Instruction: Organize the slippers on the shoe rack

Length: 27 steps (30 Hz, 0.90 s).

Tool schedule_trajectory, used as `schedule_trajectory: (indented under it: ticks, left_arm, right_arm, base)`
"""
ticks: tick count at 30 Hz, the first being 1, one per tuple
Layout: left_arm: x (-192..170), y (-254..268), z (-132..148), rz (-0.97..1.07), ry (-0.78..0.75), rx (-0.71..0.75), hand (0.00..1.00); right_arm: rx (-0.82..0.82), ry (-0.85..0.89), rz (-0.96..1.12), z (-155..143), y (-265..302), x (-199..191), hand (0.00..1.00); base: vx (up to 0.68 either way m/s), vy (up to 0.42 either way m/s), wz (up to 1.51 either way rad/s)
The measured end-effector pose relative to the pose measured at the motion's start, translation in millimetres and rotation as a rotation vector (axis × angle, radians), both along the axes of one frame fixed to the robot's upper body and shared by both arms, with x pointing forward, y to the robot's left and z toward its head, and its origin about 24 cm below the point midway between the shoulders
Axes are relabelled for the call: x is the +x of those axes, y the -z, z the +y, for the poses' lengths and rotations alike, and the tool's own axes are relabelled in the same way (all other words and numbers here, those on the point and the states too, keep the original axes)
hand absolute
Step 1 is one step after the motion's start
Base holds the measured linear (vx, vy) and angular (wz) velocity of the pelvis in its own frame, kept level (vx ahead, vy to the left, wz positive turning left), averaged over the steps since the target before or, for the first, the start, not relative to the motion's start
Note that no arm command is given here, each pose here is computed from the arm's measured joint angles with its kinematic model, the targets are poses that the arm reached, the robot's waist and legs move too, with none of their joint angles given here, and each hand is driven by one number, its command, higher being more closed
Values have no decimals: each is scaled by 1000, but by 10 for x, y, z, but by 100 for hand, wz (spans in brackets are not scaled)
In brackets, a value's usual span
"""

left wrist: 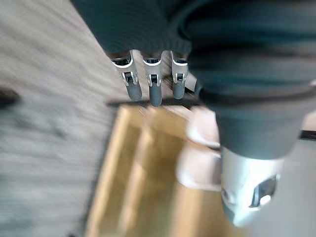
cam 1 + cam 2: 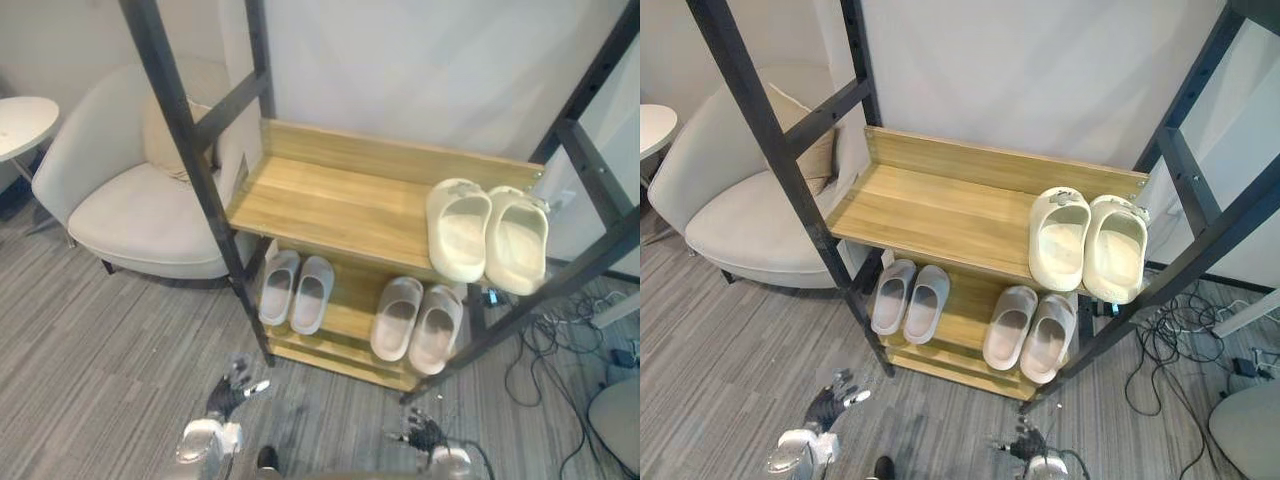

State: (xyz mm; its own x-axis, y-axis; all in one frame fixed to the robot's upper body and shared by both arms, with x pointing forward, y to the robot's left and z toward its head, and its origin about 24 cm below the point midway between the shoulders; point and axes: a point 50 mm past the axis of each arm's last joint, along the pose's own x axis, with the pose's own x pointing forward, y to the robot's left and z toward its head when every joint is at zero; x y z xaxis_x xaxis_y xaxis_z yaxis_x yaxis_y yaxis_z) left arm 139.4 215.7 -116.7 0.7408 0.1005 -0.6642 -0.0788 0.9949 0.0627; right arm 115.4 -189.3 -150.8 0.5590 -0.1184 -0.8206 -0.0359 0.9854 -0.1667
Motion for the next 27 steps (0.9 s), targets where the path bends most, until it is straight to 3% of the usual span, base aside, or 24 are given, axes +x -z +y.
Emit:
schedule_trajectory:
  ticks: [8,20,27]
  left_arm:
    - [-155,177,-97,119,43,97,0]
    - [-210,240,-209,151,26,90,0]
    - [-63,189,-198,112,40,107,0]
  right_arm:
    - [1,2,-15,18,-13,53,0]
    - [-26,2,-40,8,-46,183,0]
    - [-13,-22,-57,88,-52,193,0]
  base:
    - [0,0,0]
    - [5,30,2]
    - [13,-29,108]
